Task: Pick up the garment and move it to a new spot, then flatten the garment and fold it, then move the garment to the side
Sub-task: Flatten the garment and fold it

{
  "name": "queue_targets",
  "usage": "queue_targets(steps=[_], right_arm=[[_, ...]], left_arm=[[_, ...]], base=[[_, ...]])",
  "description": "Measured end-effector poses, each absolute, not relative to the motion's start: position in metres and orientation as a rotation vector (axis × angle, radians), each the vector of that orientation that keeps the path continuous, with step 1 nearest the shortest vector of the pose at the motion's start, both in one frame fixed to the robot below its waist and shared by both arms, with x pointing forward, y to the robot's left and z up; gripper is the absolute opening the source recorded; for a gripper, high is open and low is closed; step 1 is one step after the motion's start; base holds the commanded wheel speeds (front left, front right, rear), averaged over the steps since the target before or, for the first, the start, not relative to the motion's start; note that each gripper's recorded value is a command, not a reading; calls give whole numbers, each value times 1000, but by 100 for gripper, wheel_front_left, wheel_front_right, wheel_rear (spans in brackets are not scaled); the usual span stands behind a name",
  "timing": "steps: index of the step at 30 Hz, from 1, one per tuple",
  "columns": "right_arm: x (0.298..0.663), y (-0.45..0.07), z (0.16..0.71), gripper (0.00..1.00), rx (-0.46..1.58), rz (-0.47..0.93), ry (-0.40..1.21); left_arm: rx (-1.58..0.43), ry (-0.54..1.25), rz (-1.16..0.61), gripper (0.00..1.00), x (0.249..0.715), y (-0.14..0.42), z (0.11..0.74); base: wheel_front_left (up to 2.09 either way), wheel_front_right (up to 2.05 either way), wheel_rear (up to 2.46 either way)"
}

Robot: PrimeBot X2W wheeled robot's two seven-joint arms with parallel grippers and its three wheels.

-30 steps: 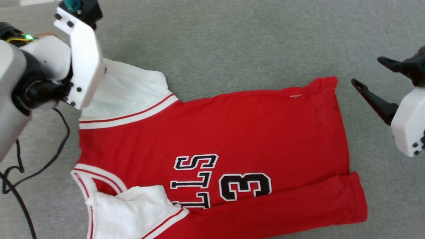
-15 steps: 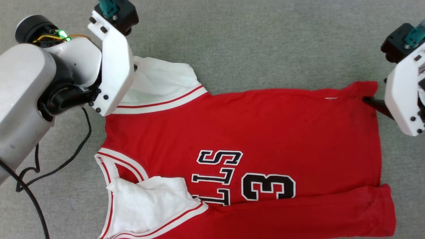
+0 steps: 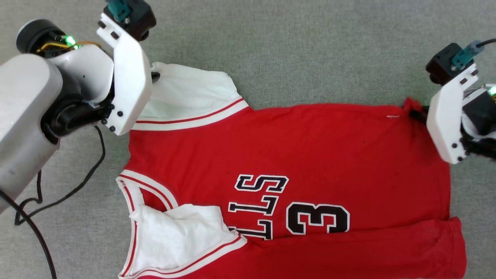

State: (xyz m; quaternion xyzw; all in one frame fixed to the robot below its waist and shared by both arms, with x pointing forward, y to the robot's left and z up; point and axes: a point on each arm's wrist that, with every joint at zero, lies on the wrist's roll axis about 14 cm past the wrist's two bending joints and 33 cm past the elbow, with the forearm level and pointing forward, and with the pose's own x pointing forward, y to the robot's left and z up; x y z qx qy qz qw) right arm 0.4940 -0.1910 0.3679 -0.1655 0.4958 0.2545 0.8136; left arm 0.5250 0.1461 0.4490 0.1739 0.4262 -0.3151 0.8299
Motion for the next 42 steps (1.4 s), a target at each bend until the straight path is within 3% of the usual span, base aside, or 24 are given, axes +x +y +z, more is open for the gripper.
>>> queue_targets(steps=[7,16,29,42], right_arm=[[498,-180,417,0,-299,555,847],[462,-193,453,0,-259,546,730],[400,-195,437,0,-183,564,737],[351,-195,377,0,-113,562,891]], left_arm=[[351,810,-667,0,510,146,482],[327,761,-665,0,454,156,506],[231,898,-639,0,350,170,470],[83,1123,-648,0,283,162,400]], base=[[0,0,0],[0,0,0],[0,0,0],[0,0,0]])
